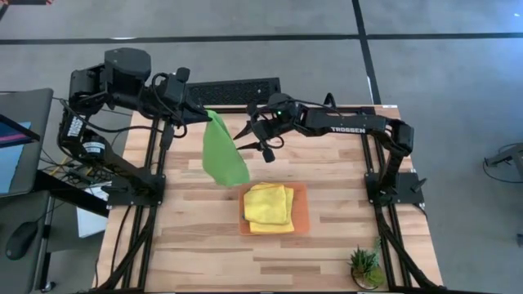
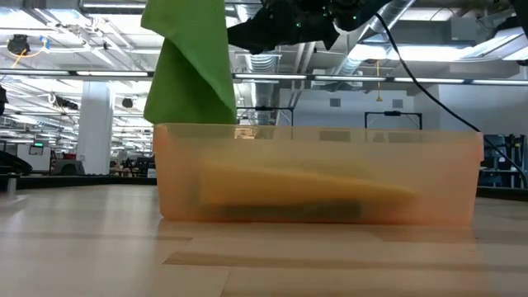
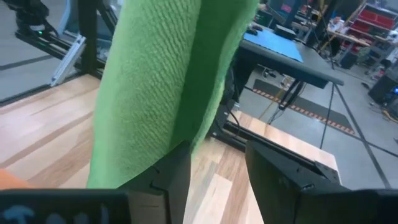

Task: Fold microfiber towels
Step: Fold the green towel

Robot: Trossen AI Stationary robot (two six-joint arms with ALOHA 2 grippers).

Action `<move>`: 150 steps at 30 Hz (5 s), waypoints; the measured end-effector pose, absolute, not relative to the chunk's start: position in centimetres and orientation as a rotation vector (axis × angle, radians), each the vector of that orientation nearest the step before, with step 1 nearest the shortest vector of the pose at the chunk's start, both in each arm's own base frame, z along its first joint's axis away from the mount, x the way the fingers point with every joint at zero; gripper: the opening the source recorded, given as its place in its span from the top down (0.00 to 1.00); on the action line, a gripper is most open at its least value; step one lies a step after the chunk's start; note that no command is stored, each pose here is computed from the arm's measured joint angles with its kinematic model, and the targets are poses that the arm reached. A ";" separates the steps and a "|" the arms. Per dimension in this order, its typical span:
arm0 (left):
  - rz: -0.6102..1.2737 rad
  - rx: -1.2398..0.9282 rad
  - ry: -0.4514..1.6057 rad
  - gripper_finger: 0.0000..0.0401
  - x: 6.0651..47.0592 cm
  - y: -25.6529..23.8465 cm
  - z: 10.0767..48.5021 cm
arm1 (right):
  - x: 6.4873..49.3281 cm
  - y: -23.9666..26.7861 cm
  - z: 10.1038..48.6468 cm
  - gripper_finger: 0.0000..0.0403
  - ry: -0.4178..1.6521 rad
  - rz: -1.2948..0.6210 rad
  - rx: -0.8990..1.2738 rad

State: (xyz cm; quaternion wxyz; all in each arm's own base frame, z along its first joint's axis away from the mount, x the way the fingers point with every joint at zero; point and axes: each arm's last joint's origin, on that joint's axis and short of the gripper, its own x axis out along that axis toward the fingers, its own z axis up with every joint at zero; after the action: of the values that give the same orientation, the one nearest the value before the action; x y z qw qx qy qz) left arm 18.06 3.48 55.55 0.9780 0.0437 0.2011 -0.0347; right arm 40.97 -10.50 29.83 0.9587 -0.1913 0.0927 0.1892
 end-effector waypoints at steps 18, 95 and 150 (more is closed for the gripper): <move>-0.046 0.141 0.423 1.00 18.0 3.6 55.4 | 41.0 -10.2 29.8 0.56 0.189 0.408 -0.373; 0.959 -0.159 0.816 1.00 25.2 13.7 40.4 | 26.1 -20.0 36.2 1.00 0.675 -0.369 -0.309; 0.238 -0.564 1.238 1.00 27.8 4.0 27.1 | 26.3 -8.4 26.5 1.00 1.293 0.276 0.048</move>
State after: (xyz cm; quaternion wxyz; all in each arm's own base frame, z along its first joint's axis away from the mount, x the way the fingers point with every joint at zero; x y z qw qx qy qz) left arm 27.76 4.00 27.07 0.7709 -0.2603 0.5708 0.1100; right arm 26.28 -8.44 26.52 0.7891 0.0225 0.6004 0.1281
